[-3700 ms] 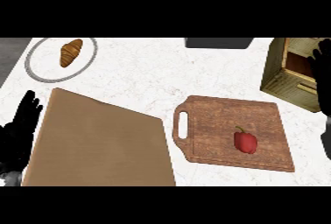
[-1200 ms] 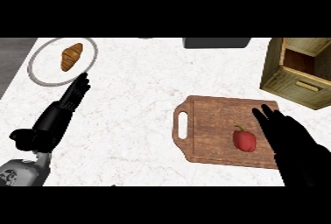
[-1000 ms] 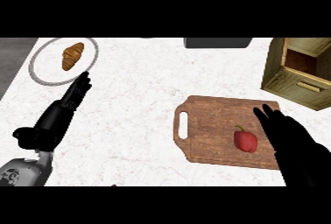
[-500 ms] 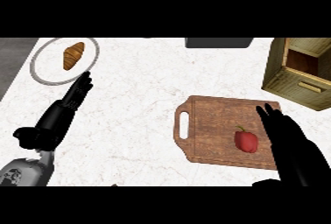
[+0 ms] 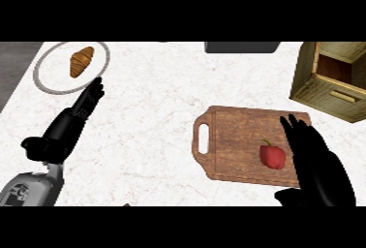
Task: Pick the bell pepper from the cutting board and place it in the basket
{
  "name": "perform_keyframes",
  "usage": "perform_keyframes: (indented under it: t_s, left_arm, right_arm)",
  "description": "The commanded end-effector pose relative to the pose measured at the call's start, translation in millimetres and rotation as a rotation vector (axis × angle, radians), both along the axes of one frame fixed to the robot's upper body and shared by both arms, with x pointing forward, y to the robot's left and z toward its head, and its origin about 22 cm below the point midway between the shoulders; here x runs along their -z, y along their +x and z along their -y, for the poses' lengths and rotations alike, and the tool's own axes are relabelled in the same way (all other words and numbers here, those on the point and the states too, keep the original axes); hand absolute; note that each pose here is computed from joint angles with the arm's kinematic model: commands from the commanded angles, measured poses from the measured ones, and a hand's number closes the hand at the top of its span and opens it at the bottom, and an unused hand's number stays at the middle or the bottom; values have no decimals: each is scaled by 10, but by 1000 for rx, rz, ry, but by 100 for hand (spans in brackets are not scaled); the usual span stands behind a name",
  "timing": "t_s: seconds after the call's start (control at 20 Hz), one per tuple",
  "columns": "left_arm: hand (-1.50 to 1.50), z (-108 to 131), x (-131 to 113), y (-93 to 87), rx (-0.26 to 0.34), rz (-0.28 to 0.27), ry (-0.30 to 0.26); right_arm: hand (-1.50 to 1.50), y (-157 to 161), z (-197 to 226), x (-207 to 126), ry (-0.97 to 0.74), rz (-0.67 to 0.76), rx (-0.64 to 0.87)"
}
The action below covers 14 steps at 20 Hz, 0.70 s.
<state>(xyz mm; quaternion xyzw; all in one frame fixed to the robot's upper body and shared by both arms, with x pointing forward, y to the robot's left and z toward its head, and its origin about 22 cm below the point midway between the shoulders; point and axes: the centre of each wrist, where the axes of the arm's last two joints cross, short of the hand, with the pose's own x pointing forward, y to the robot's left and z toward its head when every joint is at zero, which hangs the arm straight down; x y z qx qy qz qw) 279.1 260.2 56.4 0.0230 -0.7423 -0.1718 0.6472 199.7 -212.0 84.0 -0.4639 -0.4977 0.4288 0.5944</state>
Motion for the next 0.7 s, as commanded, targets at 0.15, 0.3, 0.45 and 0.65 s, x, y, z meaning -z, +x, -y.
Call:
perform_keyframes:
  t_s: [0.15,0.3,0.45,0.65]
  left_arm:
    - [0,-130,-100,-92,-13,-6,-6]
    - [0,-20,-65,-62,6,-1,-9]
    - [0,-105,-87,-69,-16,-2,-3]
    - [0,-94,86,50,4,-20,-3]
  right_arm:
    - [-150,-142,112,128,56,4,-54]
    - [-150,-76,-139,175,36,-3,-59]
    - [-150,84,-45,3,3,-8,-31]
    - [-150,143,-247,124,-14,-25,-3]
